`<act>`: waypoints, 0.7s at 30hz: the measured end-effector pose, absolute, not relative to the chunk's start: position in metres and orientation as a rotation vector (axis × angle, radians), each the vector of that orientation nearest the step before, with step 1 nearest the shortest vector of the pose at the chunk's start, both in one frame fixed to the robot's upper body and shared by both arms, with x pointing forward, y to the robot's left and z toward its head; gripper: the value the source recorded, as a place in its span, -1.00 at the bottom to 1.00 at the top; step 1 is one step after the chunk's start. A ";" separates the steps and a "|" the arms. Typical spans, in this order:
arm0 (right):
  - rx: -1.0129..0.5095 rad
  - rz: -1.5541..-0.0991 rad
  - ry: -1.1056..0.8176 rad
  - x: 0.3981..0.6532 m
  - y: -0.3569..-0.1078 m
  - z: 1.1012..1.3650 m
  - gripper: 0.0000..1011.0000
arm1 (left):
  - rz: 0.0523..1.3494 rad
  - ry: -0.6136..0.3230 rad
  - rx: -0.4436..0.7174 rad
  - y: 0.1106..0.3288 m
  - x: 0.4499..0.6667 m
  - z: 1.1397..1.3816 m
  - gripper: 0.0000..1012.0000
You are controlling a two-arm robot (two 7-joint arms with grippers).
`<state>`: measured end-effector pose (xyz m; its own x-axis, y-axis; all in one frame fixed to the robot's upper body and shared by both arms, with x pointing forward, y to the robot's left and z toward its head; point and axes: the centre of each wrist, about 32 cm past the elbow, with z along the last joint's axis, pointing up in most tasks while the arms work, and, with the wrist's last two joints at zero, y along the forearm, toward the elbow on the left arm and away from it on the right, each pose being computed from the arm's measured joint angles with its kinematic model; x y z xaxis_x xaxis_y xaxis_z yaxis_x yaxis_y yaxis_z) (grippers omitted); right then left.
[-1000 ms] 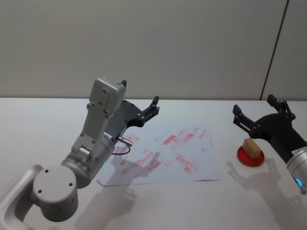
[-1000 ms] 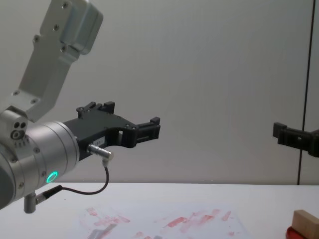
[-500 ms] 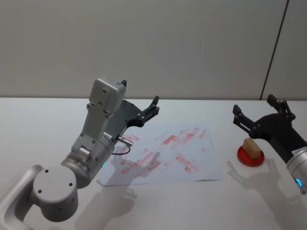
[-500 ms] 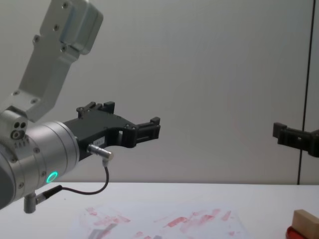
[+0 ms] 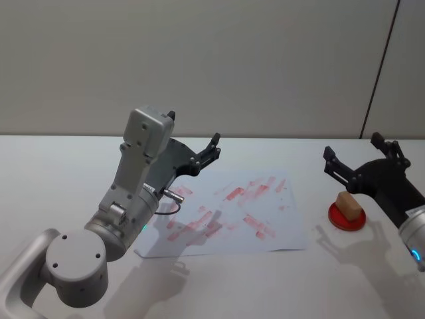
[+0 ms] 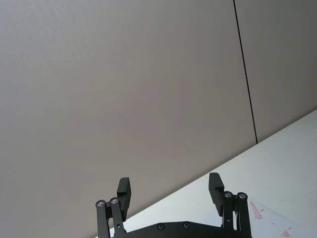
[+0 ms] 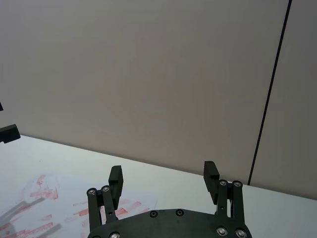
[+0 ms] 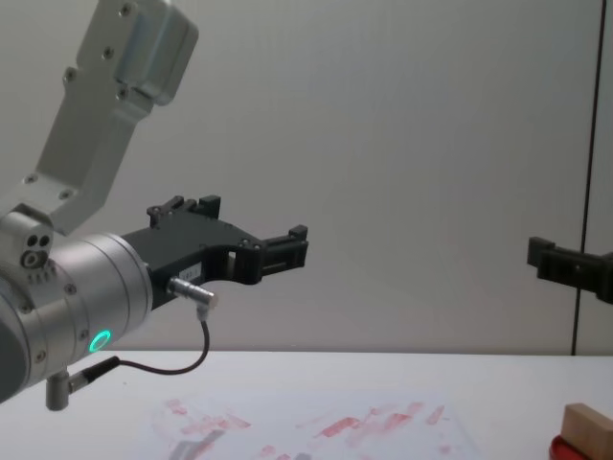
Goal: Use the one hand to pick up the stamp and affix it onto the A4 paper.
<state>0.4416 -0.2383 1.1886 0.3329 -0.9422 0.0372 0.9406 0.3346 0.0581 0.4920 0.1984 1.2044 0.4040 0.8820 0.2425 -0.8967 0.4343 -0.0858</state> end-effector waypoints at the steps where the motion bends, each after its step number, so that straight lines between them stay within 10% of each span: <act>1: 0.029 -1.229 -0.066 0.441 -0.239 1.189 0.98 | 1.124 -0.268 0.061 0.198 0.492 1.204 0.98; 21: -0.057 -1.337 0.044 0.409 -0.257 1.187 0.98 | 1.124 -0.268 0.061 0.198 0.492 1.204 0.98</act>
